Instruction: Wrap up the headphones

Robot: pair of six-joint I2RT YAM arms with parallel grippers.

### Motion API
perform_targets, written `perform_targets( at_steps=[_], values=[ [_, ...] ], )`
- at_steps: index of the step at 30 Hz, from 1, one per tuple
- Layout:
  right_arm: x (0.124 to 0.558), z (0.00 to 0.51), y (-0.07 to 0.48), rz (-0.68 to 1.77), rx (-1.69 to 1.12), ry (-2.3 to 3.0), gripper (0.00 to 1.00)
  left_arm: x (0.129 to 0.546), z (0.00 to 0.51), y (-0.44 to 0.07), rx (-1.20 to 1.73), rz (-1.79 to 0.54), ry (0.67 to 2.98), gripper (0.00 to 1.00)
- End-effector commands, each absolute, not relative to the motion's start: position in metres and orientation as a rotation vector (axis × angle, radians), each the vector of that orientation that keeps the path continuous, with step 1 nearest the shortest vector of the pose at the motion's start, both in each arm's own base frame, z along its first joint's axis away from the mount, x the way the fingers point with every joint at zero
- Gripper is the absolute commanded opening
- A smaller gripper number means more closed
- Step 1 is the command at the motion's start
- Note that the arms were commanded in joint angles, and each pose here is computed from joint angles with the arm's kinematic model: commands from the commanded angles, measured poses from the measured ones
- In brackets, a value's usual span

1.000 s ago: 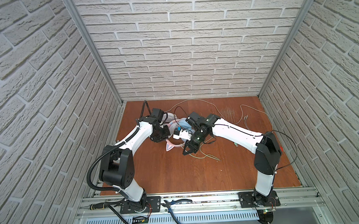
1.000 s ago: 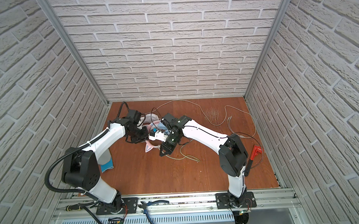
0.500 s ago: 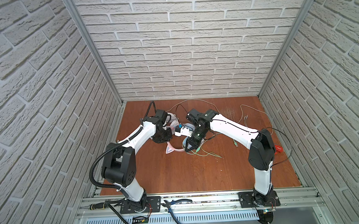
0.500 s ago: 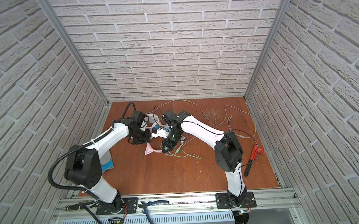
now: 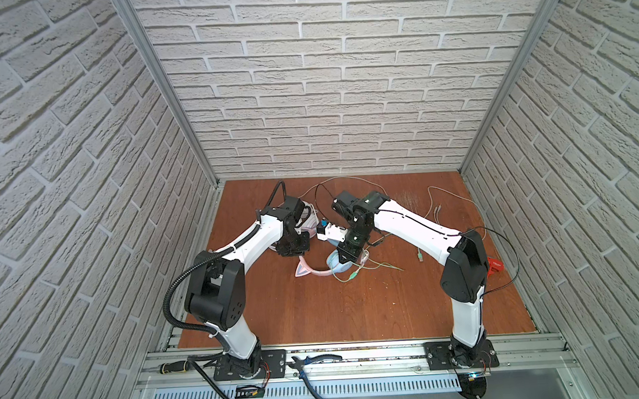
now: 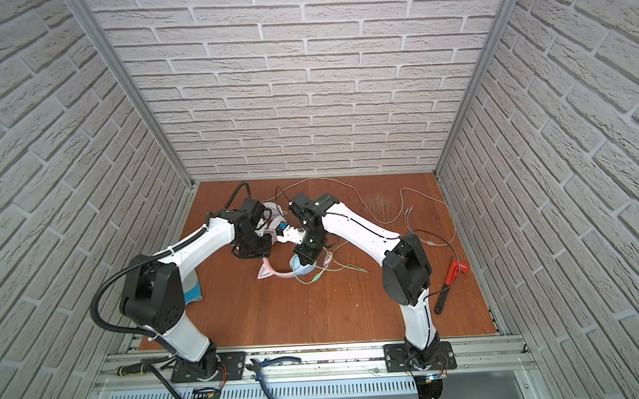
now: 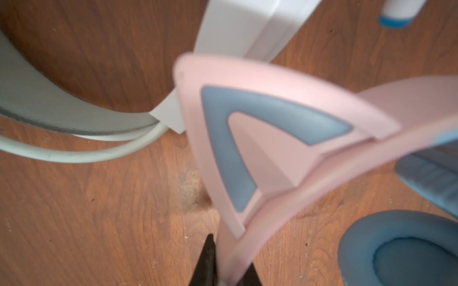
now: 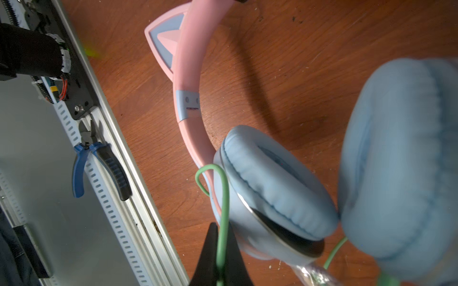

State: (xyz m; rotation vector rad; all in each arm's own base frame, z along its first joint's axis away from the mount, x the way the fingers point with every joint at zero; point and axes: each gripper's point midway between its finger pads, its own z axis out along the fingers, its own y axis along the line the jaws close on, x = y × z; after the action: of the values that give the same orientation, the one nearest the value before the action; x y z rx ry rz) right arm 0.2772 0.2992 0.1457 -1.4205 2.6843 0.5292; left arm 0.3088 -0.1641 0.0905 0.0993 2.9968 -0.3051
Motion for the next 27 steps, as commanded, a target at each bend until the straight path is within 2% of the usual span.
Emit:
perform_targets(
  at_steps=[1,11,27],
  values=[
    [0.302,0.157,0.292,0.371,-1.394,2.591,0.06,0.306,0.097,-0.183,0.209,-0.376,3.001,0.0],
    [0.322,0.164,0.284,0.21,-1.418,2.464,0.06,0.303,0.095,-0.194,0.296,-0.357,3.018,0.0],
    [0.346,0.164,0.281,0.146,-1.323,2.429,0.17,0.298,0.098,-0.196,0.33,-0.384,2.998,0.0]
  ],
)
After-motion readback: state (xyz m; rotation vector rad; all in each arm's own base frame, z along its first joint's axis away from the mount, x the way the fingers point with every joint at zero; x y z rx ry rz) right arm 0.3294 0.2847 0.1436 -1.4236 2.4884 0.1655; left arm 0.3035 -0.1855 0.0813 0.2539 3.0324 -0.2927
